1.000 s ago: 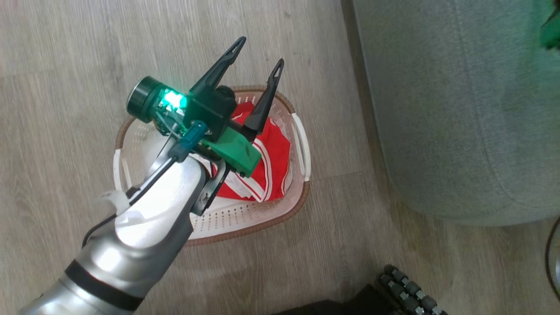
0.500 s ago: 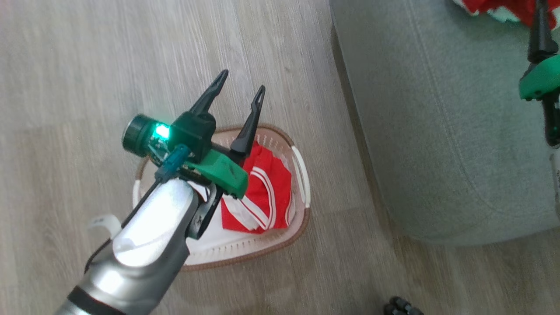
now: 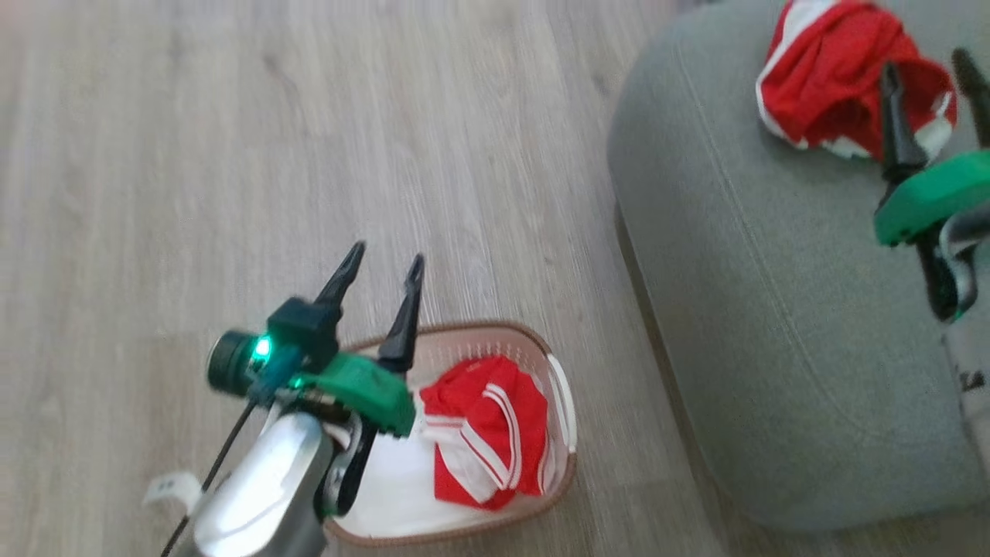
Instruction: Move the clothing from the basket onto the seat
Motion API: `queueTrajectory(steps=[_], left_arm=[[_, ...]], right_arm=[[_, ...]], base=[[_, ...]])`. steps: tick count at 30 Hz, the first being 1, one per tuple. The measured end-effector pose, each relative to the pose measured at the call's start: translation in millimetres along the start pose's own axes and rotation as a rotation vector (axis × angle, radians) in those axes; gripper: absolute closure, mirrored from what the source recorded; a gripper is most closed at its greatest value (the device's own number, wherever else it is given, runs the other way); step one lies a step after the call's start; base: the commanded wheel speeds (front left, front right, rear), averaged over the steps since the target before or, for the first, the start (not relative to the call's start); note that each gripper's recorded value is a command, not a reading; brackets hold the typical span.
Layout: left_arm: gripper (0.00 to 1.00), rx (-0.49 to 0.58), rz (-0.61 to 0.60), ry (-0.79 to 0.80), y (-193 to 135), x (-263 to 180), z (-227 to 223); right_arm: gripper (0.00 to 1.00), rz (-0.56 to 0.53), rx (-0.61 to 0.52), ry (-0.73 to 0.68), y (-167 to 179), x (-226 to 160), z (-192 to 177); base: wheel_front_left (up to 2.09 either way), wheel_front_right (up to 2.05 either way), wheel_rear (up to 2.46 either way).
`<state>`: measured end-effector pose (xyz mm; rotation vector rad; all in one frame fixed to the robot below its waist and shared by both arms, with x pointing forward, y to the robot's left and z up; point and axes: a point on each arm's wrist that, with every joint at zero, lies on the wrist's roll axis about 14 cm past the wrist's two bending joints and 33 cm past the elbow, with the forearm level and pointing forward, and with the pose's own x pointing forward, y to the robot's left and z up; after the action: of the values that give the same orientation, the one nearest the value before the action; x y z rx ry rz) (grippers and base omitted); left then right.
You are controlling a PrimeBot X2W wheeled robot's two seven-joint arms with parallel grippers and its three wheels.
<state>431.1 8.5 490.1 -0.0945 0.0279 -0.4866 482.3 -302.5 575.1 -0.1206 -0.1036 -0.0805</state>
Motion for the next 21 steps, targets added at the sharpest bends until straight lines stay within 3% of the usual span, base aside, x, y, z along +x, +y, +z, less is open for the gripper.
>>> queueTrajectory(steps=[12,21], left_arm=[[0.00,0.000,0.256,-0.066,47.0,-76.0,21.6],[0.00,-0.022,0.383,-0.034,70.9,-122.6,4.4]], right_arm=[[0.00,0.143,0.134,-0.040,77.3,-42.8,7.2],[0.00,0.190,0.211,-0.020,123.7,-82.1,-12.9]], base=[[0.00,0.00,0.00],[0.00,0.00,0.00]])
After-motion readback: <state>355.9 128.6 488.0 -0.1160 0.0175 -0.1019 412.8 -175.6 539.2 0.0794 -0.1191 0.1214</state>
